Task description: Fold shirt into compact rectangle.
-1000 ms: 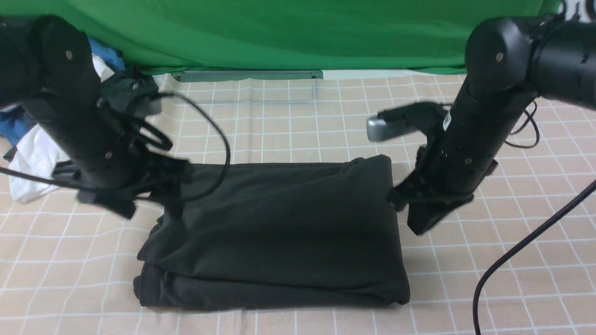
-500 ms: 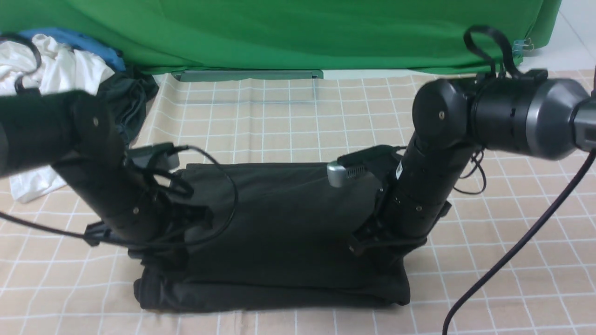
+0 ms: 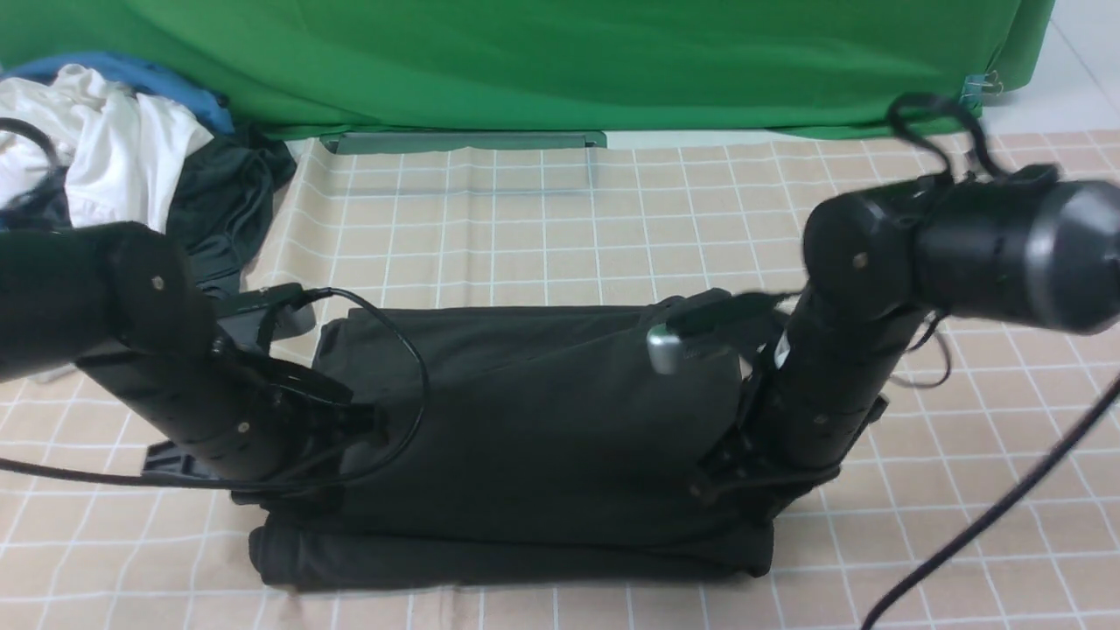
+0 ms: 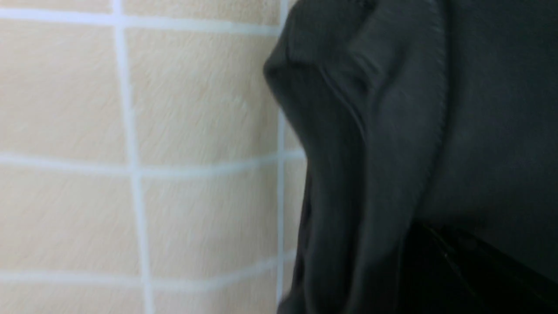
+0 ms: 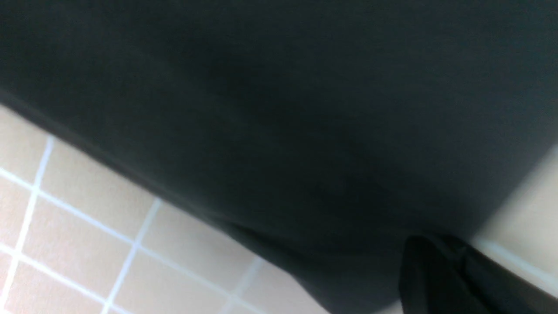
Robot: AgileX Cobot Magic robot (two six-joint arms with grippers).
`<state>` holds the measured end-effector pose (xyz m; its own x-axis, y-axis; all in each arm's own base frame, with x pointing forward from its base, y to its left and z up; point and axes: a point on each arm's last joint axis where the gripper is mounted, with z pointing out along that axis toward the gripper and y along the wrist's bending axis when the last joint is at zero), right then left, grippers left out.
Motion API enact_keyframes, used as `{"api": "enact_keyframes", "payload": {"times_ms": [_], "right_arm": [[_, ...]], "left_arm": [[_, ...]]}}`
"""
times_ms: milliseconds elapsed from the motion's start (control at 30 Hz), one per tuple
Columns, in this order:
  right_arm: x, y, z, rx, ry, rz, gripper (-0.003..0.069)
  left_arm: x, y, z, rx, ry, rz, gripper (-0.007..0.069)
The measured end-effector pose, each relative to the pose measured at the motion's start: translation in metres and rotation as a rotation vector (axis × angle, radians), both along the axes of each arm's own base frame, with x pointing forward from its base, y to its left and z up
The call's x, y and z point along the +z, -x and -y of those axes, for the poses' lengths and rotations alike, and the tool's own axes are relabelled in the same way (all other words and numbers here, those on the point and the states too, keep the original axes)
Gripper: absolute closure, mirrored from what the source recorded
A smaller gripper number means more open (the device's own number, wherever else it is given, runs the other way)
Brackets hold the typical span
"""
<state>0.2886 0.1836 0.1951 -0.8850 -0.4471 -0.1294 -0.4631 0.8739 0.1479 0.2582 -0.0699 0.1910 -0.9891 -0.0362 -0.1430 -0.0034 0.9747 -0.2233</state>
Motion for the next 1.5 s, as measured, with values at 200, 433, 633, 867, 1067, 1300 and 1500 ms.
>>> {"api": "enact_keyframes", "payload": {"times_ms": [200, 433, 633, 867, 1067, 1300, 1500], "right_arm": [[0.104, 0.023, 0.035, -0.035, -0.103, 0.335, 0.0624], [0.217, 0.103, 0.084, -0.064, -0.336, 0.876, 0.0624], [0.233, 0.174, 0.124, -0.075, -0.483, 1.251, 0.0624], [0.186, 0.223, 0.15, -0.063, -0.551, 1.471, 0.0624], [0.169, 0.243, 0.16, -0.073, -0.616, 1.619, 0.062], [0.172, 0.248, 0.163, -0.081, -0.645, 1.667, 0.0568], [0.172, 0.248, 0.162, -0.082, -0.645, 1.665, 0.0545]], "left_arm": [[0.069, 0.032, -0.008, -0.037, 0.02, 0.24, 0.0606], [0.145, 0.094, -0.022, -0.042, 0.069, 0.628, 0.0606], [0.176, 0.151, -0.036, -0.037, 0.074, 0.895, 0.0606], [0.148, 0.198, -0.048, -0.019, 0.085, 1.045, 0.0606], [0.118, 0.208, -0.051, 0.004, 0.096, 1.122, 0.0606], [0.12, 0.205, -0.052, 0.028, 0.108, 1.211, 0.0606], [0.12, 0.205, -0.052, 0.028, 0.108, 1.211, 0.0606]]}}
